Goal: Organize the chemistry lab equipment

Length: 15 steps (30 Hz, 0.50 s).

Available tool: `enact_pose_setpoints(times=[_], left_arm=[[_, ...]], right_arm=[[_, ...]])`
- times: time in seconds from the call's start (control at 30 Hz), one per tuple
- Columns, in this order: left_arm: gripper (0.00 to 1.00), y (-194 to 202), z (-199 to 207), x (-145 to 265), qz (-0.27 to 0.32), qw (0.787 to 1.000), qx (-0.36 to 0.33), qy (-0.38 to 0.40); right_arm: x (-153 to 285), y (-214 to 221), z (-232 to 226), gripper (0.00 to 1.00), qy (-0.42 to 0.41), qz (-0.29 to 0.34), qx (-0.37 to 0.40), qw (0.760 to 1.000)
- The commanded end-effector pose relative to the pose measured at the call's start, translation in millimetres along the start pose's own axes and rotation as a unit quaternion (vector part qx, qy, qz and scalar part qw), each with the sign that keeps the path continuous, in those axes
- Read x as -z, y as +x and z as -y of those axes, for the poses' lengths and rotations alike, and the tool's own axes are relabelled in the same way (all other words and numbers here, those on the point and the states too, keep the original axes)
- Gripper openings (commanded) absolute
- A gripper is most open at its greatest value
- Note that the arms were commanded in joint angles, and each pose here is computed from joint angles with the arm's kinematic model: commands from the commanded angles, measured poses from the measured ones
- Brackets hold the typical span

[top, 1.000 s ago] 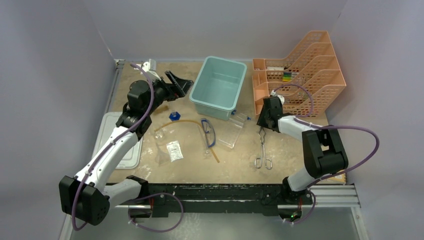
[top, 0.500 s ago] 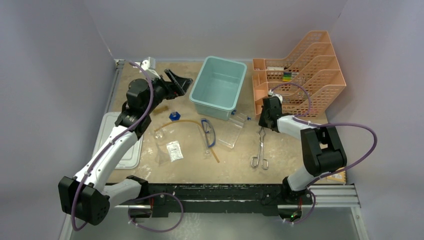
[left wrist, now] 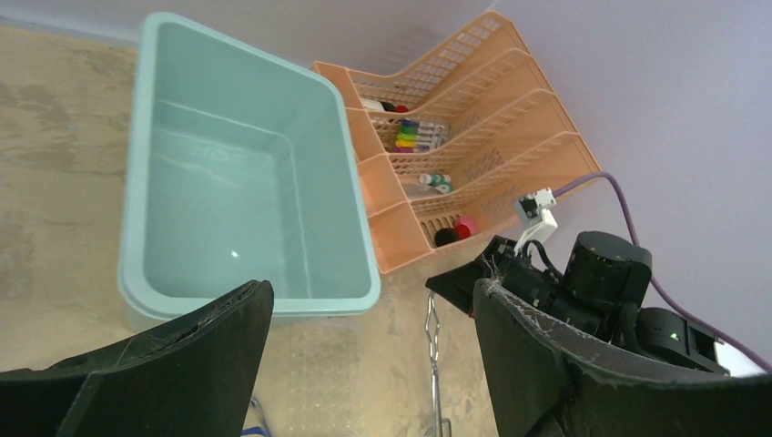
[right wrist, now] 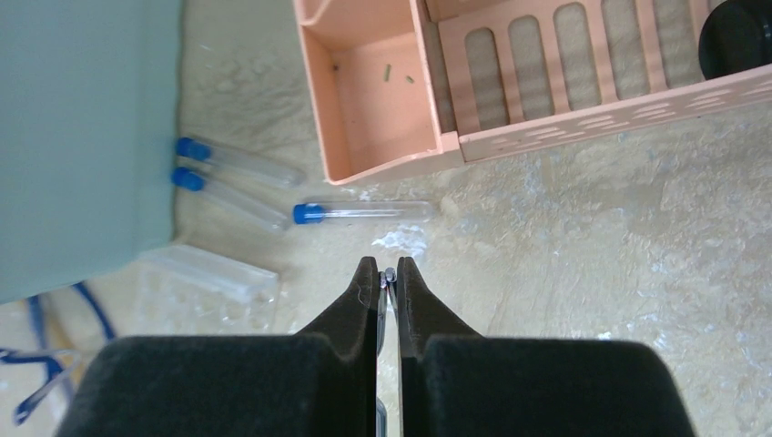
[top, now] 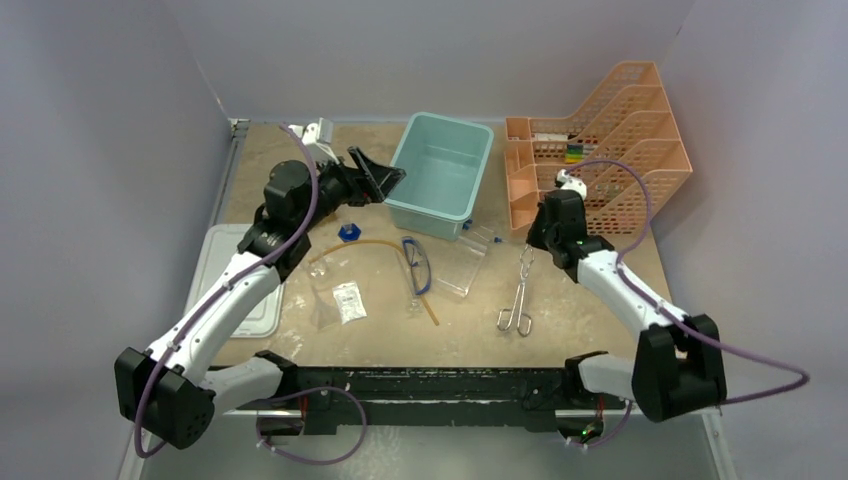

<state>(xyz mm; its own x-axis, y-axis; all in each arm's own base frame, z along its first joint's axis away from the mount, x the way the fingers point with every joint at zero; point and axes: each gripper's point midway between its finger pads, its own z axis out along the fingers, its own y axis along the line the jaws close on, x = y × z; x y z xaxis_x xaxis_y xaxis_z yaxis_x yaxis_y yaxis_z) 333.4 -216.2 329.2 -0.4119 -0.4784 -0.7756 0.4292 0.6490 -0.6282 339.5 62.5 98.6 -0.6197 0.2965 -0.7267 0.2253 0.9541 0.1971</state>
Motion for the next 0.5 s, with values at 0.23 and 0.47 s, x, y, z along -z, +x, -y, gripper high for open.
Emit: enact_pose_setpoints(times=[0.23,0.47], left_arm=[[0.77,59,83,-27,-0.077,0.99,-0.032,0.115],[0.7,145,108,-51,-0.171,0.981,-0.052,0.075]], right_arm=[[65,-32,-26,0.0,-0.076,0.025,-0.07,0.994],[91,-61,-51,0.0,-0.123,0.034,-0.116,0.985]])
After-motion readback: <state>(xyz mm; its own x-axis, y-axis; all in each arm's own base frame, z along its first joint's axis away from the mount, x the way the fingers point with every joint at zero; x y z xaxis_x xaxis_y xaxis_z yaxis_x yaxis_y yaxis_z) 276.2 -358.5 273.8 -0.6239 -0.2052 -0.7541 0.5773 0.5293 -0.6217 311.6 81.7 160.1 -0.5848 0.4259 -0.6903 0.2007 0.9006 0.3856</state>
